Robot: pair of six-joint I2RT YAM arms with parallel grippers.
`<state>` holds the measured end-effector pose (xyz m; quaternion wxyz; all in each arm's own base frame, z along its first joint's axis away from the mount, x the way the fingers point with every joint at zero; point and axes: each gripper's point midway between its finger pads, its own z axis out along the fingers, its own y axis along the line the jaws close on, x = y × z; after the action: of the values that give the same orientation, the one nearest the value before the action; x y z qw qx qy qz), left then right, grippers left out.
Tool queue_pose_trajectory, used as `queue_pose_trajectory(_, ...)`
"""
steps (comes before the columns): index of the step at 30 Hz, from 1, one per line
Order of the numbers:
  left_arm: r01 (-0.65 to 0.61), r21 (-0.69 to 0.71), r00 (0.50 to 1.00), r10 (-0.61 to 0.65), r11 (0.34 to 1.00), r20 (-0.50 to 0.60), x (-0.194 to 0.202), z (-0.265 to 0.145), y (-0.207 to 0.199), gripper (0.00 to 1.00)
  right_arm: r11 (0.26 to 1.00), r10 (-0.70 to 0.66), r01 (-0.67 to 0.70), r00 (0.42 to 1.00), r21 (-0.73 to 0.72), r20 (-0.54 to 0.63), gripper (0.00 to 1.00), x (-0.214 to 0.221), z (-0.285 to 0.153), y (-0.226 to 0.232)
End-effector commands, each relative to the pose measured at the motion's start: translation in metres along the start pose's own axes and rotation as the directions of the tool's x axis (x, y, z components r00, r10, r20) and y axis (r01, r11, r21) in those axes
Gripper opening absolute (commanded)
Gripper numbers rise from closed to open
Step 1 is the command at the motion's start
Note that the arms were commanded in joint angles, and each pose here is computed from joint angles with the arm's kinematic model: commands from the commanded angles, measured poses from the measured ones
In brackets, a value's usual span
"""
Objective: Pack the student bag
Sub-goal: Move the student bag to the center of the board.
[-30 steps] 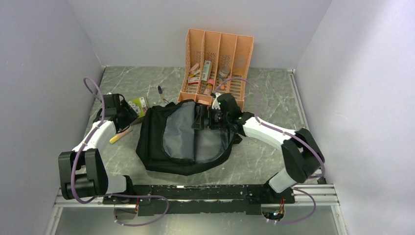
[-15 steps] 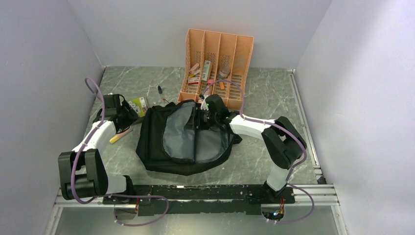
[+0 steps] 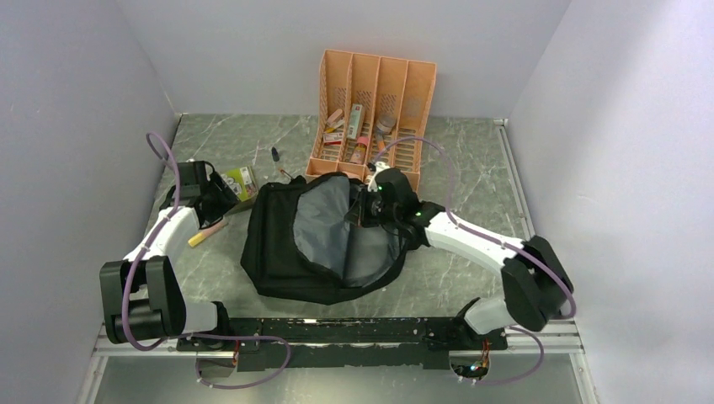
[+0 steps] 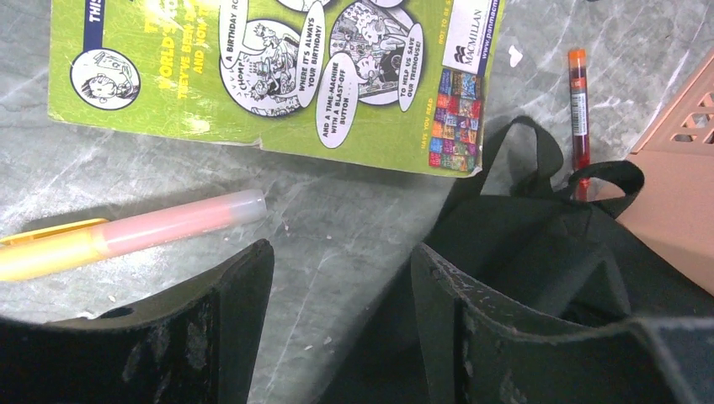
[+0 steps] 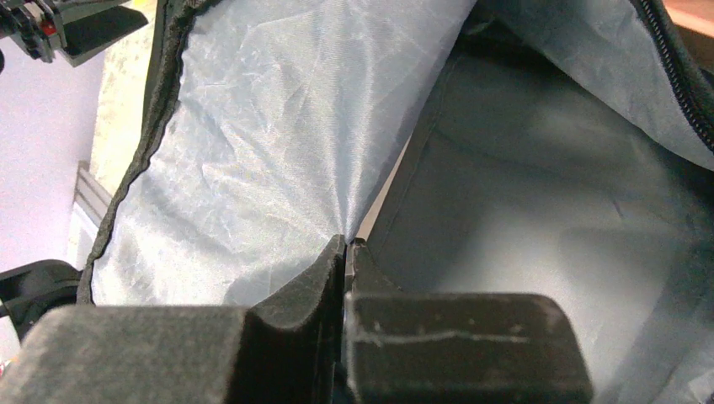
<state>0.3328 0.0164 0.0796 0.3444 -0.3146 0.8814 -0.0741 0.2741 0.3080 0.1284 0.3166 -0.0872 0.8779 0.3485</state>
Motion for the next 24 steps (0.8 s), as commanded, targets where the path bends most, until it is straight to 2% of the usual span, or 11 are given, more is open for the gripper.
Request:
queue_pose_trajectory(1,-0.021,0.033,1.000,0.020,0.999,0.022,-0.014,-0.005,-0.012,0.65,0.987,-0.018,0.012,0.999,0.162,0.037,0.01,0.001,-0.028,-0.034)
queue_pose_trajectory(17,-0.028,-0.036,0.997,0.031,0.999,0.076,-0.039,-0.009,-0.004,0.66,0.934,-0.073,0.029,0.991,0.355,0.111,0.00,-0.024,-0.085,-0.065)
queue_pose_trajectory(18,-0.027,-0.037,0.996,0.030,0.999,0.080,-0.042,-0.010,-0.004,0.67,0.932,-0.085,0.037,0.989,0.360,0.118,0.03,-0.029,-0.087,-0.064)
queue_pose_trajectory(21,-0.020,-0.043,0.996,0.024,0.999,0.083,-0.047,-0.009,-0.002,0.68,0.923,-0.121,0.054,0.980,0.381,0.155,0.38,-0.049,-0.095,-0.059)
queue_pose_trajectory(22,-0.015,-0.050,0.996,0.019,0.999,0.082,-0.048,-0.009,0.000,0.69,0.920,-0.137,0.060,0.975,0.388,0.175,0.44,-0.057,-0.098,-0.056)
queue_pose_trajectory(24,-0.006,-0.058,0.997,0.010,0.998,0.082,-0.050,-0.008,0.003,0.70,0.917,-0.170,0.071,0.960,0.394,0.222,0.51,-0.079,-0.103,-0.049)
